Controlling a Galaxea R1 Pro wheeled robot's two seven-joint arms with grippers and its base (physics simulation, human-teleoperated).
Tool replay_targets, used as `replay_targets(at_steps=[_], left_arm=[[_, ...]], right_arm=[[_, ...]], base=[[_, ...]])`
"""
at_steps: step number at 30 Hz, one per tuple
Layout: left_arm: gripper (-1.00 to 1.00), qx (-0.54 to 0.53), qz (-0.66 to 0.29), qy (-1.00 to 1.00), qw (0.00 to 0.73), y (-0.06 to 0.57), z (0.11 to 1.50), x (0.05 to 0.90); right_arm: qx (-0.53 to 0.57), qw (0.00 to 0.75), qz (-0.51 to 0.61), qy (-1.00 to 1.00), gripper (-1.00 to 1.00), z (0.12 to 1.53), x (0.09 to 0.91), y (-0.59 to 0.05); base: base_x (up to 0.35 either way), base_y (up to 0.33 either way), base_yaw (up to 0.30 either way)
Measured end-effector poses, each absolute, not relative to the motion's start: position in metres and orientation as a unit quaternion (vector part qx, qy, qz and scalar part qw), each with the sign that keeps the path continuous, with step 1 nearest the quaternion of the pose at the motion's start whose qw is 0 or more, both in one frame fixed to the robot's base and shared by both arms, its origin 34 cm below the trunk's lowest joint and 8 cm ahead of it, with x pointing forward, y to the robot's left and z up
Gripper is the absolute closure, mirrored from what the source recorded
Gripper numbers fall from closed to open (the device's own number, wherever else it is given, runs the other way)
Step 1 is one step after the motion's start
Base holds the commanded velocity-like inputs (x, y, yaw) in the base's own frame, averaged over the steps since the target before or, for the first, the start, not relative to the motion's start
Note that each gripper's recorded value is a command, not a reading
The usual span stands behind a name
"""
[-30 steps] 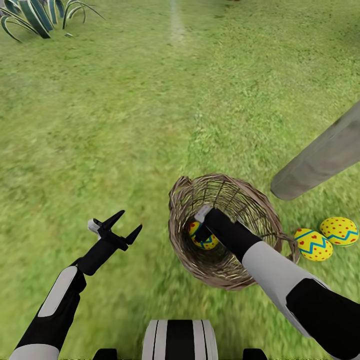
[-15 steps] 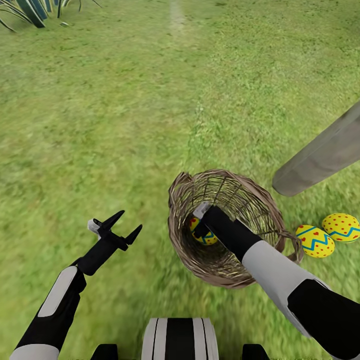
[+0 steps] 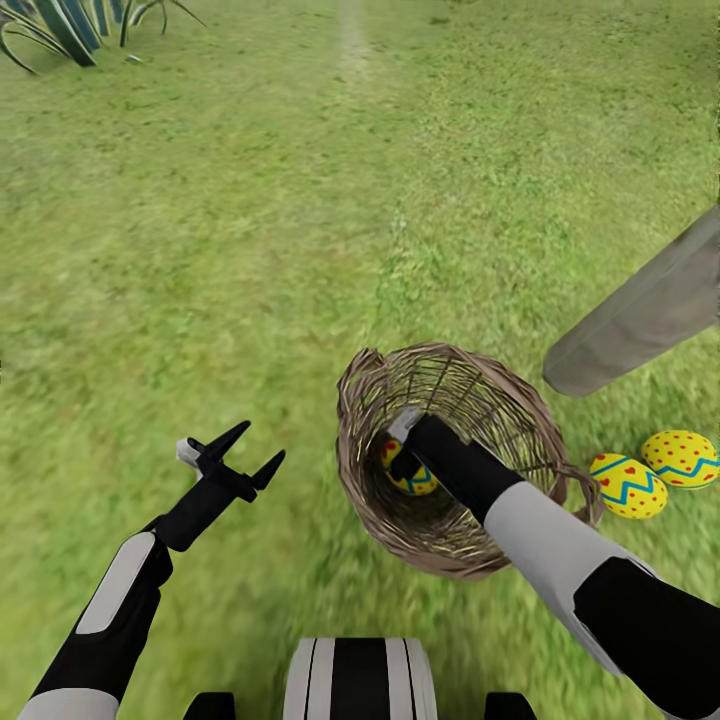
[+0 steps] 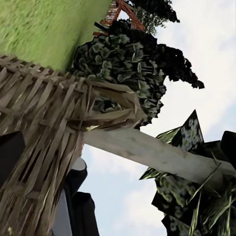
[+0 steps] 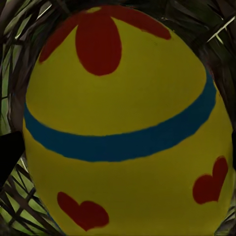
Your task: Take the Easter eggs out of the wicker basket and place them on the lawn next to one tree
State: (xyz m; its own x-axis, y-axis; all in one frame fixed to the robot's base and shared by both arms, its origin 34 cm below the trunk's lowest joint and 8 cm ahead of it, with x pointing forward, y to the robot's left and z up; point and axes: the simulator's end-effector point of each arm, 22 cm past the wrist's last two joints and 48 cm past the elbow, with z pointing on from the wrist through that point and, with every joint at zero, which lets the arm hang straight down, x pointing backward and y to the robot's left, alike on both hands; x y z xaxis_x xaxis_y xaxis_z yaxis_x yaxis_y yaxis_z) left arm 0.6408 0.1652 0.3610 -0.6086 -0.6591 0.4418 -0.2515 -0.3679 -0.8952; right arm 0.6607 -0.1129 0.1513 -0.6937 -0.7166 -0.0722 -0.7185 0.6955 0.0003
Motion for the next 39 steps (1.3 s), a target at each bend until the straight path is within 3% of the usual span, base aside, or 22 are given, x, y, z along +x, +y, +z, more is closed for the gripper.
replay_targets(at_steps=[39], left_arm=[[-1.00,-0.360,-0.740,0.538,0.183,0.164,0.452,0.654]], right_arm=[[-0.377,0.108,-0.031,0.919,1.00,0.252,0.713,-0.139]], base=[[-0.045,0.000,0.000]])
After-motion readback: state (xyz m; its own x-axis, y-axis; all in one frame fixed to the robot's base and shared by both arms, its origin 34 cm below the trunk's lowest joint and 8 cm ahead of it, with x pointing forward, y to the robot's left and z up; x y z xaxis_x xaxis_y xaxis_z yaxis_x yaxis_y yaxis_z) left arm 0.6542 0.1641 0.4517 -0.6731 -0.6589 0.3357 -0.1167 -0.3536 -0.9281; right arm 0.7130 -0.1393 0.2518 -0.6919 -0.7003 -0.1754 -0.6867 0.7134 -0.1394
